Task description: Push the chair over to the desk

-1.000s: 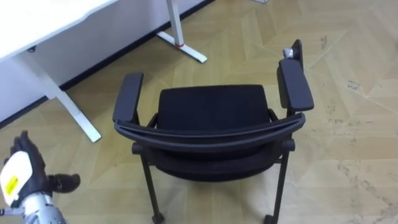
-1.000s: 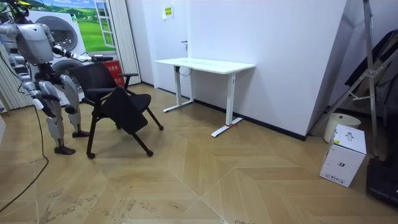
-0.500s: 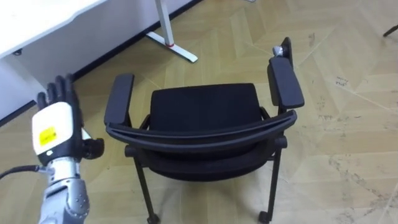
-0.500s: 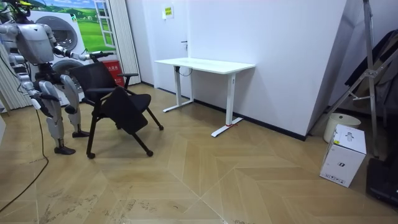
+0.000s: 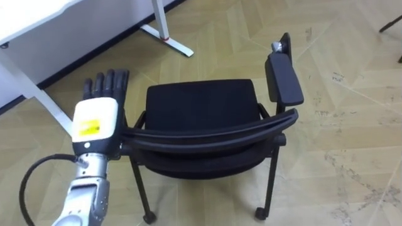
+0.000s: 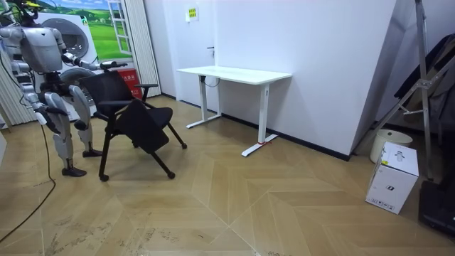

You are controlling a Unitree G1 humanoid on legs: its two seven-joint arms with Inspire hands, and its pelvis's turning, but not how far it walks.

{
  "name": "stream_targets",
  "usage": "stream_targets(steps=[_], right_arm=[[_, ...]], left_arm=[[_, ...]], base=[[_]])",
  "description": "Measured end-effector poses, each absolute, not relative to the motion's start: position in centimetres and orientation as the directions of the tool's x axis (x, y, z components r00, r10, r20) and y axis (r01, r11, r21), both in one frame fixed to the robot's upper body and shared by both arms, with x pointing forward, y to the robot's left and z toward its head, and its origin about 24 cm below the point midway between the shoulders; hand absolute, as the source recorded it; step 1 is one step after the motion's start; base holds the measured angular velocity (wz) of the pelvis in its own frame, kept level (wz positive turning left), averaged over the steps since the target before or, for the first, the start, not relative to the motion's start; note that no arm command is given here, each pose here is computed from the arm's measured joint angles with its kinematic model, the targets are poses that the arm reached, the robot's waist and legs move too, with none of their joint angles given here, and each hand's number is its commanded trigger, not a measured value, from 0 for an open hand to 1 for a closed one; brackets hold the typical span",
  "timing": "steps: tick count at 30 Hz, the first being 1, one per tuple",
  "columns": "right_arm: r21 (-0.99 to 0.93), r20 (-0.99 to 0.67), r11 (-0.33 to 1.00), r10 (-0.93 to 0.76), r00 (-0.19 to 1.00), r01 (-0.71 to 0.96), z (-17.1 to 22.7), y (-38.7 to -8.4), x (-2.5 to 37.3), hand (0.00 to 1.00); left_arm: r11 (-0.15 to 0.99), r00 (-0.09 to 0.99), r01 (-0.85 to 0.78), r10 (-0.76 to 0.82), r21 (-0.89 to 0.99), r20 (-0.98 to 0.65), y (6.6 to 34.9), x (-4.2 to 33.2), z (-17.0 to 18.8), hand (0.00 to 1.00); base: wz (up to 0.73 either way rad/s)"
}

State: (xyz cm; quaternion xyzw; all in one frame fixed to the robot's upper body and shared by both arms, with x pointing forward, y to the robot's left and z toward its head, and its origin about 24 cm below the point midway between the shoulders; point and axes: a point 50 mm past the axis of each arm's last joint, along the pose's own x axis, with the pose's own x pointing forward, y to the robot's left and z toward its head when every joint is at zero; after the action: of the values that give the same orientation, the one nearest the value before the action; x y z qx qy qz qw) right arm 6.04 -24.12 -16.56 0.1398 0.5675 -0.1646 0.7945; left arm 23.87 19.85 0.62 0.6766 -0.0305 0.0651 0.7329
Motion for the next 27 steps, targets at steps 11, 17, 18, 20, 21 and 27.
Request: stream_targets(steps=[11,17,18,20,21,27], right_arm=[[0.049,-0.938,0.926,-0.086,0.337,0.374,-16.4,-23.9,6.9,0.0],[0.053,-0.935,0.928,-0.084,0.345,0.369,-16.4,-23.9,7.2,0.0],[0.052,-0.935,0.928,-0.084,0.344,0.37,-16.4,-23.9,7.2,0.0],[0.052,-0.935,0.928,-0.084,0.345,0.368,-16.4,-23.9,7.3,0.0],[0.053,-0.934,0.928,-0.084,0.346,0.369,-16.4,-23.9,7.3,0.0],[0.052,-0.935,0.927,-0.084,0.344,0.371,-16.4,-23.9,7.3,0.0]], left_arm=[[0.055,0.997,0.014,-0.07,0.998,-0.011,17.5,23.7,-0.1,0.0],[0.048,0.987,0.082,-0.143,0.995,-0.075,16.0,23.5,-0.3,0.0],[0.04,0.986,0.087,-0.147,0.995,-0.08,16.1,23.5,-0.3,0.0],[0.039,0.985,0.093,-0.149,0.995,-0.086,16.1,23.5,-0.4,0.0],[0.038,0.985,0.095,-0.15,0.995,-0.088,16.1,23.5,-0.4,0.0],[0.037,0.984,0.107,-0.15,0.994,-0.101,16.0,23.5,-0.3,0.0]], base=[[0.0],[0.0],[0.0],[0.0],[0.0],[0.0]])
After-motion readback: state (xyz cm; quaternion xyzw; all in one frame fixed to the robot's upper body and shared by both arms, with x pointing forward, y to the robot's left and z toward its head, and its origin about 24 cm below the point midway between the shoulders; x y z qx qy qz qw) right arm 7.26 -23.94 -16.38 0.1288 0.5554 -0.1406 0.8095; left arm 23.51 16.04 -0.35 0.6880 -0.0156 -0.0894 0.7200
